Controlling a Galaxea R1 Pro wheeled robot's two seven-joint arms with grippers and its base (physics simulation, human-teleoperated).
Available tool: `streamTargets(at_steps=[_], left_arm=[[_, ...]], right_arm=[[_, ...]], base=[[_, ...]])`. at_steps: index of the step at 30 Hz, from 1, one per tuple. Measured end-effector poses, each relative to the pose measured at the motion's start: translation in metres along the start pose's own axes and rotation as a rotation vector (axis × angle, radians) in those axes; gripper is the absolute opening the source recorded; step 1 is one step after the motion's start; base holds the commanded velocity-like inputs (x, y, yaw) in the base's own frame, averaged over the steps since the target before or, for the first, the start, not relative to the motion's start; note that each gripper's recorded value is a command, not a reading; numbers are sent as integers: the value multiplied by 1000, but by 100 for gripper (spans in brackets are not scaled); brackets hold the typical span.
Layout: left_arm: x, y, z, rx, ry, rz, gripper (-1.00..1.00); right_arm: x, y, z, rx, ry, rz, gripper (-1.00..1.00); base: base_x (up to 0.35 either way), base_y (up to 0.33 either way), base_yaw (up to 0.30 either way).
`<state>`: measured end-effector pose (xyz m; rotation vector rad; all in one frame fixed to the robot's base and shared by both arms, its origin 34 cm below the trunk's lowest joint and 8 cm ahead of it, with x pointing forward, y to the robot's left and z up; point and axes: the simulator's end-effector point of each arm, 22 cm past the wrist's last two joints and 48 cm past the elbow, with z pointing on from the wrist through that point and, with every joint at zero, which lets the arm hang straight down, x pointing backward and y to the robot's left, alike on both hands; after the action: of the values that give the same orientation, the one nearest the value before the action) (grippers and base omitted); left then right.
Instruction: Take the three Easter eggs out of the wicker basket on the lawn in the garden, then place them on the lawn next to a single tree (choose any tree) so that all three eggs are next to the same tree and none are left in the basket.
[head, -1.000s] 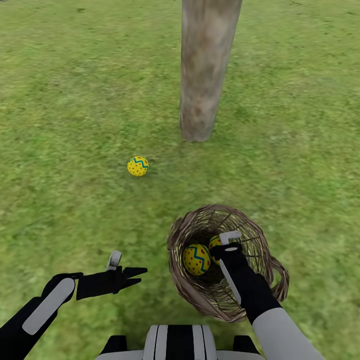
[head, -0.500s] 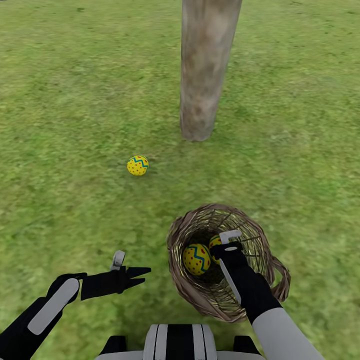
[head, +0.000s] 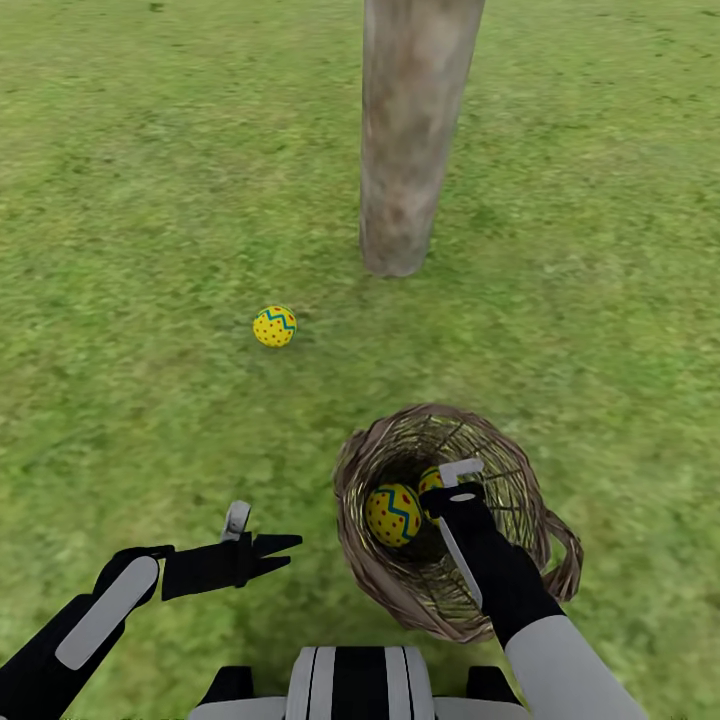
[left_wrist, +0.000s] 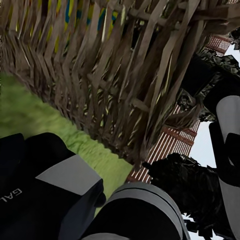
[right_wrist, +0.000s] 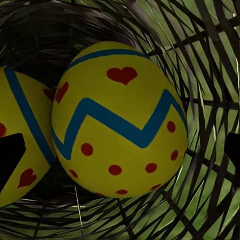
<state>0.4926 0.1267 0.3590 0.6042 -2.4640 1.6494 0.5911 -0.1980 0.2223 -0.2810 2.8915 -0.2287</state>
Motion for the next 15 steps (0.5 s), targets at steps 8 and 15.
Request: streamTargets(at_steps=[8,15], left_arm=[[2,5,2,-3,4,-10,100],[3,8,4,-3,7,-17,100]], right_arm=[[4,2,4,-4,7,0,100],[-9,1,4,-4,-45,16,100]], base=[[0,0,0],[0,0,0]])
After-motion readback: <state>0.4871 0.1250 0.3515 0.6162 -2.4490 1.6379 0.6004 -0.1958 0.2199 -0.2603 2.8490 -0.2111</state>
